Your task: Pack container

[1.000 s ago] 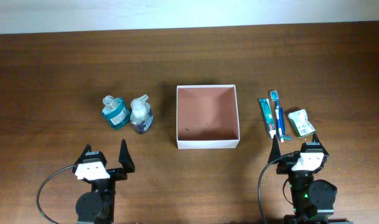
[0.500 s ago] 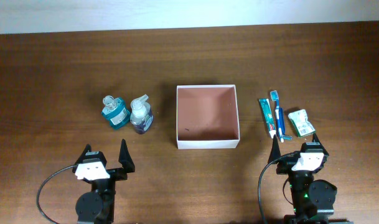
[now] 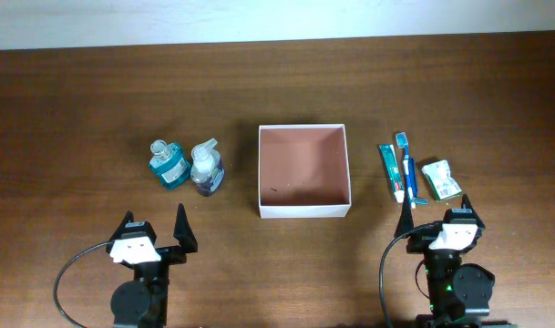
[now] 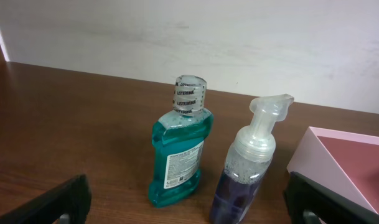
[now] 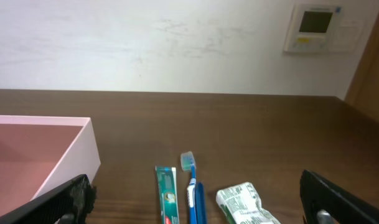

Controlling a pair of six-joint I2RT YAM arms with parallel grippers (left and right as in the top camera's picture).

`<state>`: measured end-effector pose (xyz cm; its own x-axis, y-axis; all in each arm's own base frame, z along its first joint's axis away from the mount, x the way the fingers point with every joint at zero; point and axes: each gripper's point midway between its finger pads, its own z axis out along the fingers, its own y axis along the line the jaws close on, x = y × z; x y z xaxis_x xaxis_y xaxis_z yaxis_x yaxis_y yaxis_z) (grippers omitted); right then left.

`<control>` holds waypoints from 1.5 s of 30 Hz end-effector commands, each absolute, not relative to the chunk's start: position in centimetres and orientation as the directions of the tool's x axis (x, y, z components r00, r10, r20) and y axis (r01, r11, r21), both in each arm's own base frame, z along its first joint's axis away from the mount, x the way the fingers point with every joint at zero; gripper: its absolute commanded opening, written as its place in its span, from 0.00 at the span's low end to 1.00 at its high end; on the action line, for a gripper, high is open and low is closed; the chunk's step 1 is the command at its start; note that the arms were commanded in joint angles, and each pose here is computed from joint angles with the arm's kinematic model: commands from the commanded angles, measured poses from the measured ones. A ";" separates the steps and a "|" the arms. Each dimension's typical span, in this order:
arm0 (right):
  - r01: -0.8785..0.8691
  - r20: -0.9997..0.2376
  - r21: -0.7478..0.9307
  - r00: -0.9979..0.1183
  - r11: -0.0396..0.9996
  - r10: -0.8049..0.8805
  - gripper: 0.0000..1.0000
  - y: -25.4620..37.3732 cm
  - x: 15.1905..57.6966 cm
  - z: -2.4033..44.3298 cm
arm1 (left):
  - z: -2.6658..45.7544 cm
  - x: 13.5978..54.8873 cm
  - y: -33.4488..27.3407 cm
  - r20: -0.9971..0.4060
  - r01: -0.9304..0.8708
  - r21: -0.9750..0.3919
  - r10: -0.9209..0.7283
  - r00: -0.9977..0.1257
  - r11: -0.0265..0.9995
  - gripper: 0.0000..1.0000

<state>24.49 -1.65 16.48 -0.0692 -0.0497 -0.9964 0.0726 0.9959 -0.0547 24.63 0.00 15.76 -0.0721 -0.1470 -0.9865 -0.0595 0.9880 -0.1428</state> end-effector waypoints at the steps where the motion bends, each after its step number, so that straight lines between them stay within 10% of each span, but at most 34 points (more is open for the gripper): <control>1: 0.103 -0.996 -0.061 -0.072 0.993 -0.053 0.98 -2.1 24.4 16.2 | 15.5 24.7 0.2 -0.989 -0.072 -0.125 -0.130 -0.077 0.990 1.00; 15: 0.107 -0.999 0.039 -0.020 0.994 0.041 0.98 -2.1 25.1 22.0 | 15.5 24.7 0.2 -0.989 -0.071 -0.125 -0.130 -0.077 0.990 0.99; 23: -0.033 -0.946 -0.002 -0.325 0.999 -0.012 0.98 -0.1 32.3 25.6 | 15.5 24.7 0.2 -0.989 -0.072 -0.125 -0.130 -0.077 0.990 0.99; 31: -0.077 -0.683 0.033 -0.730 0.997 -0.034 0.98 0.3 38.1 20.7 | 15.5 24.7 0.2 -0.989 -0.072 -0.125 -0.130 -0.077 0.990 0.99; 39: -0.158 -0.466 0.248 -0.884 0.956 -0.025 0.99 3.8 38.1 14.0 | 15.5 24.7 0.2 -0.989 -0.072 -0.125 -0.130 -0.077 0.990 0.99; 42: -0.134 -0.398 0.251 -0.917 0.959 -0.024 0.75 3.6 37.7 11.9 | 15.5 24.7 0.2 -0.989 -0.071 -0.125 -0.130 -0.077 0.990 0.99; 45: -0.111 -0.332 0.247 -0.943 0.963 -0.023 0.70 3.4 37.2 9.9 | 15.5 24.7 0.2 -0.989 -0.072 -0.125 -0.130 -0.077 0.990 0.99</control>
